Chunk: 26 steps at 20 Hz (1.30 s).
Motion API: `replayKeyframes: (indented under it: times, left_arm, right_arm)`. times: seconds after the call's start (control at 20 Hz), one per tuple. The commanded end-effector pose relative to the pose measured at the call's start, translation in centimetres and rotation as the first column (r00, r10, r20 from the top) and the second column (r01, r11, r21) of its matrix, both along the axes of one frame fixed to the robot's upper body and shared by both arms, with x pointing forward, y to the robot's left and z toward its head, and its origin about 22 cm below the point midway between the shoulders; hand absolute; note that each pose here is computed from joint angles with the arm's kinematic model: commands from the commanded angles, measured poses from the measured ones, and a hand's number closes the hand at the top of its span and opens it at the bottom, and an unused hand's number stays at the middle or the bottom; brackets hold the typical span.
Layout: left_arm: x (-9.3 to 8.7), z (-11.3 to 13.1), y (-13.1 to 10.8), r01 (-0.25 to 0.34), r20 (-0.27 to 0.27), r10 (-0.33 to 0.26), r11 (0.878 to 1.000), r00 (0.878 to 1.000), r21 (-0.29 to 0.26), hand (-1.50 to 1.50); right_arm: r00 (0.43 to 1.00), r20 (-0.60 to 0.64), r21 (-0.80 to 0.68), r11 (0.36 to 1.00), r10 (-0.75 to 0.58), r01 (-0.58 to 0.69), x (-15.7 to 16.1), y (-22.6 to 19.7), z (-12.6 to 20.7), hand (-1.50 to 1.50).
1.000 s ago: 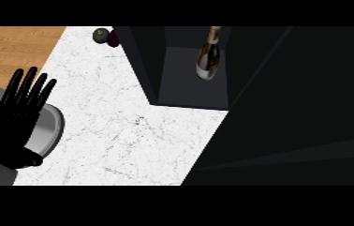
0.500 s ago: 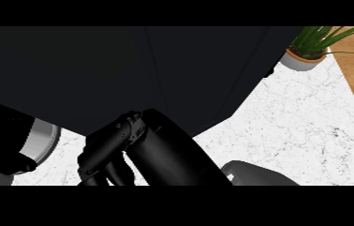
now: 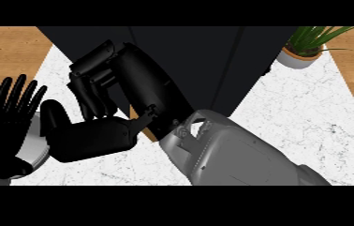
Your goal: Pick up the wine, place it into the cabinet and close the cabinet
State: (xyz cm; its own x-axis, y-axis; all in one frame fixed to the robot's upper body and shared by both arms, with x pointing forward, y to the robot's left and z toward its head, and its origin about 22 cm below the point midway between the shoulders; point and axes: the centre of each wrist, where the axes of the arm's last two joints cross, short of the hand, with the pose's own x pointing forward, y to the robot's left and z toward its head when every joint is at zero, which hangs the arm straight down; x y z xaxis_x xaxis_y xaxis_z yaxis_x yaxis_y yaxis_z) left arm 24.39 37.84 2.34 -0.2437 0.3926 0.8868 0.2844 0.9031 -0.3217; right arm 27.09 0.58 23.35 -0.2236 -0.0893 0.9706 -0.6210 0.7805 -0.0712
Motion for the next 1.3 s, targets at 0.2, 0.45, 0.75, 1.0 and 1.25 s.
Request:
replayKeyframes:
  times: [0.2, 0.45, 0.75, 1.0, 1.25]
  left_arm:
    - [-0.1, 1.1, 3.4, -0.068, -0.003, 0.068, 0.997, 0.998, 0.027, -1.50]
    - [0.1, -0.1, 4.0, -0.051, -0.007, 0.051, 0.999, 0.999, 0.017, -1.50]
    - [0.4, 1.7, 3.2, -0.035, -0.018, 0.036, 0.998, 0.999, 0.043, -1.50]
    - [0.6, 0.7, 1.5, -0.011, 0.010, 0.011, 0.999, 1.000, 0.035, -1.50]
    - [0.5, 1.8, 2.0, -0.001, 0.006, 0.001, 0.999, 1.000, 0.032, -1.50]
  right_arm:
    - [0.995, -0.077, 0.005, 0.998, -0.068, 0.068, 5.6, -3.0, -1.0, 1.50]
    - [0.994, -0.058, -0.037, 0.995, -0.098, 0.096, 8.0, -3.1, -3.8, 1.50]
    - [0.991, -0.042, -0.037, 0.992, -0.125, 0.124, 10.3, -6.0, -4.8, 1.50]
    - [0.986, -0.008, -0.059, 0.984, -0.167, 0.166, 11.9, -7.7, -6.1, 1.50]
    - [0.985, -0.009, -0.063, 0.984, -0.171, 0.170, 12.1, -9.3, -7.0, 1.50]
